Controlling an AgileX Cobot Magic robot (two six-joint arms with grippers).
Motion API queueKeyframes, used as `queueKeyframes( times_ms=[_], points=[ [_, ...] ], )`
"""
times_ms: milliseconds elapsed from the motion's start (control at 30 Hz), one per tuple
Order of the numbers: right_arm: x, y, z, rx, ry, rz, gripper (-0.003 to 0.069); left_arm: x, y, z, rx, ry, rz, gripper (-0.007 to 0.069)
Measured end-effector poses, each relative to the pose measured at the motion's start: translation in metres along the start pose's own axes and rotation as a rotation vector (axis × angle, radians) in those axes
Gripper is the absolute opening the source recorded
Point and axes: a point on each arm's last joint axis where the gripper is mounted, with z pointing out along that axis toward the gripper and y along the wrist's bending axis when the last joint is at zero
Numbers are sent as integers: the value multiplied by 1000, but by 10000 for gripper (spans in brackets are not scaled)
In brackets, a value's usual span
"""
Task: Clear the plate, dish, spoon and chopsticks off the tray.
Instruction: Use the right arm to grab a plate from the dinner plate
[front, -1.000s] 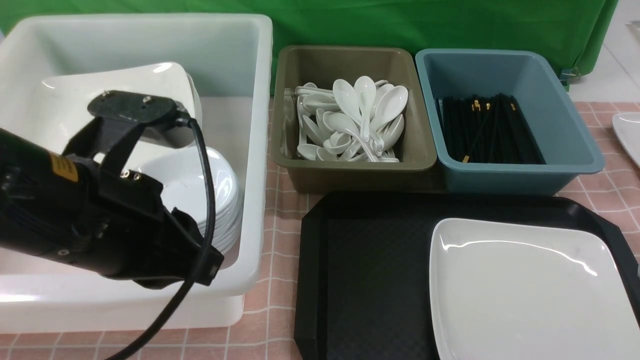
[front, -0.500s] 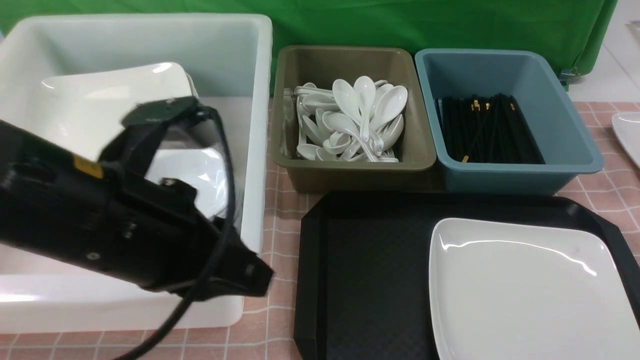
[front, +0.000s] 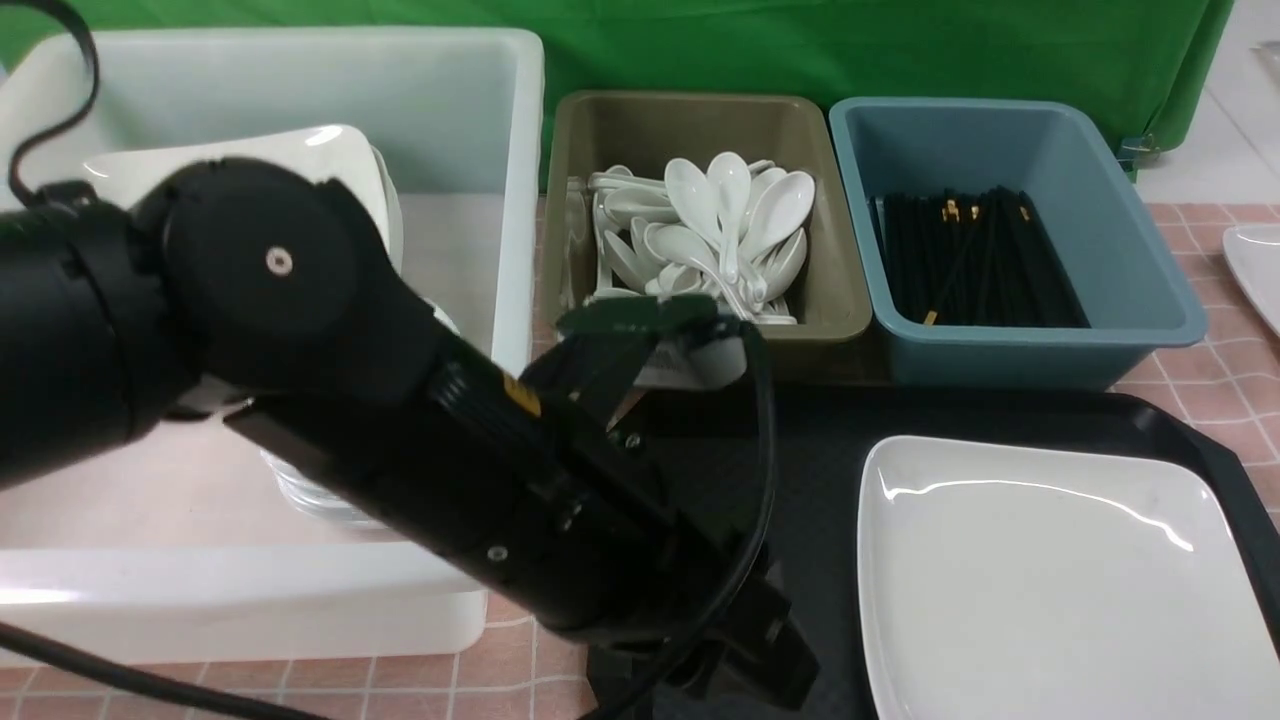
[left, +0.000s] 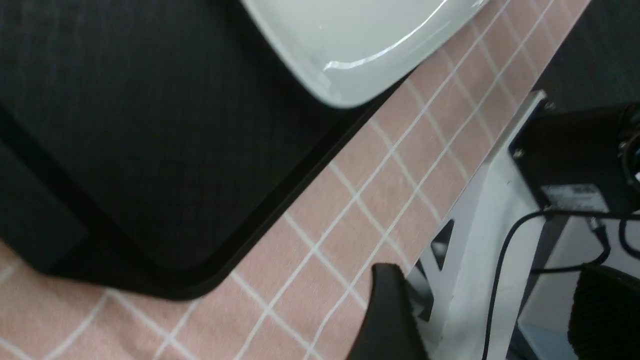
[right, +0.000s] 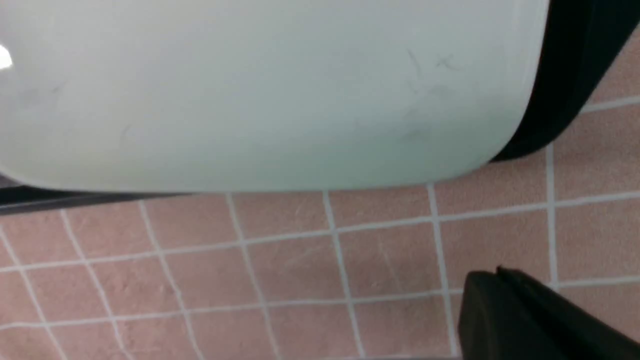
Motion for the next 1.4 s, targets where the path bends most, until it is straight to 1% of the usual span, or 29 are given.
queueKeyframes(
  times_ms=[67,133,200,267,300,333,367,467,533,633,733,800,833,1000,1267,1333,1367,1400],
  points=[
    [-5,-2,6,3,20,13,30,-2,-2,-2,2,-10,6,447],
    [-14,-6,16,10,43,30,50,-4,-3,-4,4,-16,10,447],
    [-20,-9,24,13,54,40,101,-4,-3,-4,1,-14,13,445],
    [-26,-11,31,17,57,46,201,-3,-1,-4,-13,-10,24,436],
    [-26,-11,31,17,58,47,209,-3,-1,-4,-13,-10,24,435],
    [-29,-12,35,17,66,50,265,-3,0,-4,-24,-6,32,428],
    [-30,-13,37,17,74,52,291,-3,0,-4,-31,-4,37,424],
    [-33,-14,43,14,86,65,322,-3,1,-4,-39,-2,44,409],
    [-35,-14,46,3,85,79,328,-3,1,-4,-42,-2,46,401],
    [-42,-11,53,-48,73,105,331,-3,1,-4,-45,-1,48,386],
    [-45,-10,58,-68,70,107,336,-3,2,-4,-46,-1,48,382],
    [-50,-10,64,-88,67,112,374,-3,2,-4,-48,0,50,378],
    [-50,-10,65,-89,69,111,377,-3,2,-4,-48,0,50,377],
    [-57,-13,75,-92,59,119,475,-3,2,-4,-48,0,50,377],
    [-62,-12,81,-125,79,98,484,-3,2,-4,-48,-1,50,375],
    [-64,-10,82,-149,75,104,472,-3,2,-4,-48,-1,50,375],
    [-66,-9,84,-172,73,108,440,-3,2,-4,-48,-1,50,375],
    [-68,-8,86,-190,69,109,388,-3,2,-4,-48,-1,50,375]
  ],
)
